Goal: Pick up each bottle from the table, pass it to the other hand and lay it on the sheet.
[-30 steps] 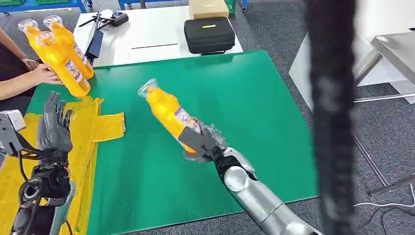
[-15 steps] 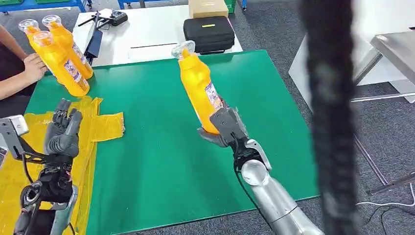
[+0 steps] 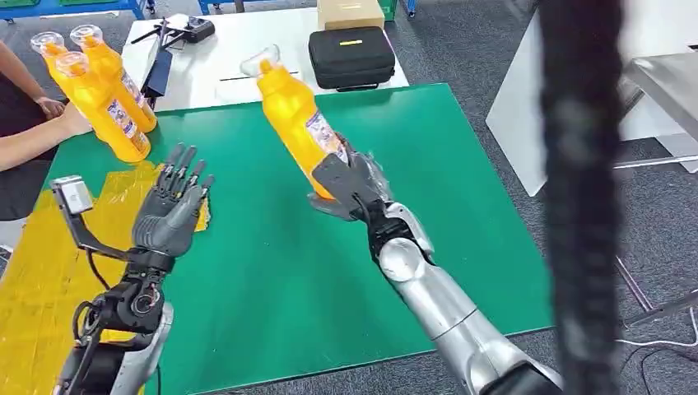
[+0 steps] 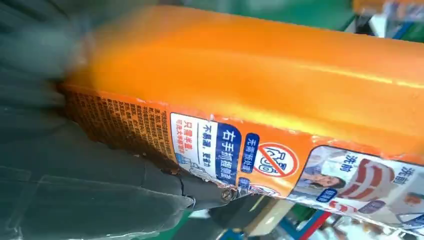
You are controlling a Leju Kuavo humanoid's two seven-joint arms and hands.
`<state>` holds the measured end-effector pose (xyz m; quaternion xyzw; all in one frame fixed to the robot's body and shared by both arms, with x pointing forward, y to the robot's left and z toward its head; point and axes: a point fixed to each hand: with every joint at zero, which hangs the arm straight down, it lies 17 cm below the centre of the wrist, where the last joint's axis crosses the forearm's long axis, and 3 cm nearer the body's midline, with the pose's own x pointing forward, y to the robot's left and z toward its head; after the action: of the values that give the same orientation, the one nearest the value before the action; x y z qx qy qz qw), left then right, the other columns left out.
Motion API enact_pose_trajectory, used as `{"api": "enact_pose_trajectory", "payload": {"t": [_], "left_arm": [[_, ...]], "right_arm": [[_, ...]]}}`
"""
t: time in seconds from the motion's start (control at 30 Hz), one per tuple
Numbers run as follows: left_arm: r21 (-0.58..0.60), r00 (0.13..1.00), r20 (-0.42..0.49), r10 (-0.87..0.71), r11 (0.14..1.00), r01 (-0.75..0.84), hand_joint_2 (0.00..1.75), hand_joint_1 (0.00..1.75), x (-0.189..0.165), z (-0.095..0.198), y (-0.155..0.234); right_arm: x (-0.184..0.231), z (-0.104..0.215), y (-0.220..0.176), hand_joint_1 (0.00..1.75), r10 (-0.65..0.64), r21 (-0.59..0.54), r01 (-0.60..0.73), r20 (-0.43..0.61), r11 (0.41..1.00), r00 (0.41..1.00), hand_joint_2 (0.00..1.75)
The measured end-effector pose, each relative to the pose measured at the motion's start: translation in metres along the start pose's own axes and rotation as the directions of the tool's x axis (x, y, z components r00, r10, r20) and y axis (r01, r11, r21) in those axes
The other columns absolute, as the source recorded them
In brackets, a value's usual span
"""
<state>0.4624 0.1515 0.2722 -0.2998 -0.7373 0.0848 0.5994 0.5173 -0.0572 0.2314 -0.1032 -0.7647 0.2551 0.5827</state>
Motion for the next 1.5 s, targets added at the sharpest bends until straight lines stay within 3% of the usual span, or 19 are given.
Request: {"api": "enact_pose_trajectory", "payload": {"t": [0.23,0.4,0.57,0.93,1.3,1.33,1.5], "left_arm": [[-0.035,1.000,-0.001,0.015,0.999,-0.016,1.75,0.00,-0.004,-0.004,-0.024],[-0.020,0.994,0.073,-0.080,0.996,0.082,1.75,0.00,0.006,-0.012,-0.037],[0.018,0.987,0.110,-0.119,0.993,0.118,1.75,0.00,0.014,-0.014,-0.036],[0.103,0.976,0.143,-0.164,0.983,0.151,1.75,0.00,0.022,-0.013,-0.017],[0.068,0.997,0.039,-0.071,0.995,0.069,1.75,0.07,-0.005,-0.011,-0.019],[0.065,0.997,0.029,-0.065,0.996,0.063,1.75,1.75,-0.009,-0.011,-0.020],[0.058,0.999,-0.005,-0.036,0.998,0.036,1.75,1.75,-0.019,-0.010,-0.023]], "right_arm": [[0.012,-0.004,0.015,1.75,0.017,0.030,-0.018,0.015,0.999,1.000,1.75],[0.024,-0.001,0.037,1.75,0.064,0.080,-0.067,0.039,0.995,0.997,1.75],[0.041,0.014,0.078,1.75,0.149,0.143,-0.161,0.091,0.976,0.985,1.75],[0.064,0.042,0.134,1.75,0.194,0.247,-0.237,0.188,0.940,0.963,1.75],[0.066,0.049,0.153,1.75,0.308,0.259,-0.377,0.269,0.889,0.912,1.75],[0.064,0.049,0.153,1.75,0.317,0.258,-0.385,0.269,0.886,0.909,1.75],[0.057,0.048,0.152,1.75,0.340,0.256,-0.405,0.265,0.877,0.902,1.75]]}}
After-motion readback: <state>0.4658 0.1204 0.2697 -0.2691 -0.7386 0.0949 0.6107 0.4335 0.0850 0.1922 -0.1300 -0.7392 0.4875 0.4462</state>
